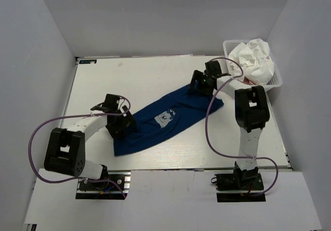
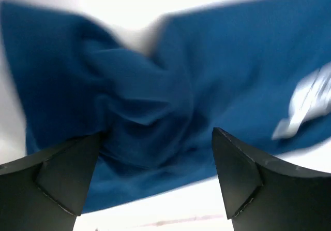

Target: Fold and stack the t-shirts

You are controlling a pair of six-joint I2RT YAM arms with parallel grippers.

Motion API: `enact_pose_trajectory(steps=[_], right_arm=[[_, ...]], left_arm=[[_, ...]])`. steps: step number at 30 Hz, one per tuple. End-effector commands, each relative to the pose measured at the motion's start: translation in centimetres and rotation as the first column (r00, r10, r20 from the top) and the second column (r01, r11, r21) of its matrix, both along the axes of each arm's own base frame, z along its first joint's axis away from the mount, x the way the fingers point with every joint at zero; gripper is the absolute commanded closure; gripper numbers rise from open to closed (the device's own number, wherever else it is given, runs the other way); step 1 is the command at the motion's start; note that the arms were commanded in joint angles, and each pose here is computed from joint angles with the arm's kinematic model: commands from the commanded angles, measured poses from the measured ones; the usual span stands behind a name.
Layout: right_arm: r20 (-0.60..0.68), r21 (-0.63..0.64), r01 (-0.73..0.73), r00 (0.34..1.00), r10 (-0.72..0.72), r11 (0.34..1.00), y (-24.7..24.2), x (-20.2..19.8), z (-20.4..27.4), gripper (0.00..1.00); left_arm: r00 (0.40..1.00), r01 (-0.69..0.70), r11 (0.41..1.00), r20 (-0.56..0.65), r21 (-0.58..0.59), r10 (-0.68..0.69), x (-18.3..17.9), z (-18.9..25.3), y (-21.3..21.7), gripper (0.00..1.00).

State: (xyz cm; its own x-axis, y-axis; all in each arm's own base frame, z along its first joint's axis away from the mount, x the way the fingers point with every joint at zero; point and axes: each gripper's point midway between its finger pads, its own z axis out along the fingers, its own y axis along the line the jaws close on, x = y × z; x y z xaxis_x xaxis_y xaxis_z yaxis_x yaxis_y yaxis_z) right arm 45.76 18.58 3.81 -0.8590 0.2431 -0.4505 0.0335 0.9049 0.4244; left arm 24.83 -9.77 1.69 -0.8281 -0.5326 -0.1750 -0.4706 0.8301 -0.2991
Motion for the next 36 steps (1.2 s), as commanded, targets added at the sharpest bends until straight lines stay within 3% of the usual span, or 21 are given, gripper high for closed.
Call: enact_pose_trajectory(steps=[1, 2, 4, 7, 10, 11, 13, 14, 15, 20, 23, 28, 33, 34, 36], right_arm=[[0.117, 0.025, -0.085, 0.990, 0.082, 0.996, 1.1, 5.4, 1.6, 0.10], [0.110, 0.025, -0.107, 0.989, 0.103, 0.994, 1.4, 5.5, 2.0, 0.10], [0.243, -0.031, -0.133, 0.960, 0.137, 0.991, 1.3, 7.7, 5.4, 0.10], [0.394, -0.065, -0.145, 0.905, 0.159, 0.987, 0.9, 9.1, 11.7, 0.10], [0.421, -0.103, -0.115, 0.895, 0.148, 0.988, 0.1, 7.9, 14.3, 0.10], [0.370, -0.106, -0.136, 0.914, 0.166, 0.985, 0.2, 6.3, 12.0, 0.10], [0.381, -0.073, -0.179, 0.904, 0.193, 0.981, 1.1, 4.2, 13.5, 0.10], [0.309, -0.072, -0.198, 0.928, 0.210, 0.978, 1.1, 2.0, 10.6, 0.10], [0.309, -0.058, -0.211, 0.926, 0.218, 0.976, 1.9, 0.7, 11.3, 0.10], [0.234, 0.010, -0.272, 0.936, 0.262, 0.962, 3.3, -6.7, 8.9, 0.10], [0.173, 0.026, -0.309, 0.938, 0.300, 0.951, 4.6, -9.6, 7.0, 0.10], [0.082, 0.066, -0.277, 0.959, 0.271, 0.959, 5.0, -10.2, 4.4, 0.10], [0.016, 0.019, -0.198, 0.980, 0.198, 0.980, 4.6, -6.9, 0.2, 0.10], [0.069, 0.014, -0.166, 0.984, 0.165, 0.986, 4.9, -4.0, 2.1, 0.10], [-0.012, -0.026, -0.124, 0.992, 0.124, 0.992, 3.9, -2.8, 0.0, 0.10]], left_arm=[[0.803, 0.139, 0.971, -0.553, -0.193, -0.225, -16.8, -2.3, -2.6, 0.00], [0.791, 0.195, 0.960, -0.546, -0.202, -0.275, -17.0, -1.8, -2.6, 0.00], [0.781, 0.296, 0.924, -0.496, -0.241, -0.380, -16.6, 0.8, -4.1, 0.00], [0.782, 0.433, 0.837, -0.322, -0.335, -0.533, -14.4, 5.0, -7.2, 0.00], [0.817, 0.493, 0.845, -0.225, -0.206, -0.531, -11.0, 7.5, -7.0, 0.00], [0.820, 0.493, 0.853, -0.236, -0.169, -0.521, -10.2, 7.1, -6.7, 0.00], [0.831, 0.504, 0.860, -0.230, -0.078, -0.507, -8.5, 6.3, -5.9, 0.00], [0.833, 0.503, 0.863, -0.237, -0.054, -0.500, -8.0, 5.7, -5.7, 0.00], [0.828, 0.509, 0.861, -0.259, -0.022, -0.497, -7.2, 4.6, -5.8, 0.00], [0.815, 0.554, 0.831, -0.173, -0.047, -0.553, -3.2, 2.3, -8.7, 0.00], [0.792, 0.574, 0.812, -0.180, -0.109, -0.584, -3.9, 0.9, -9.7, 0.00], [0.784, 0.545, 0.833, -0.294, -0.094, -0.546, -7.4, -1.7, -7.6, 0.00], [0.775, 0.514, 0.839, -0.323, -0.176, -0.543, -10.5, -3.0, -8.4, 0.00], [0.780, 0.500, 0.845, -0.327, -0.187, -0.534, -10.8, -3.1, -8.5, 0.00], [0.773, 0.513, 0.835, -0.315, -0.200, -0.551, -10.8, -2.7, -9.5, 0.00]])
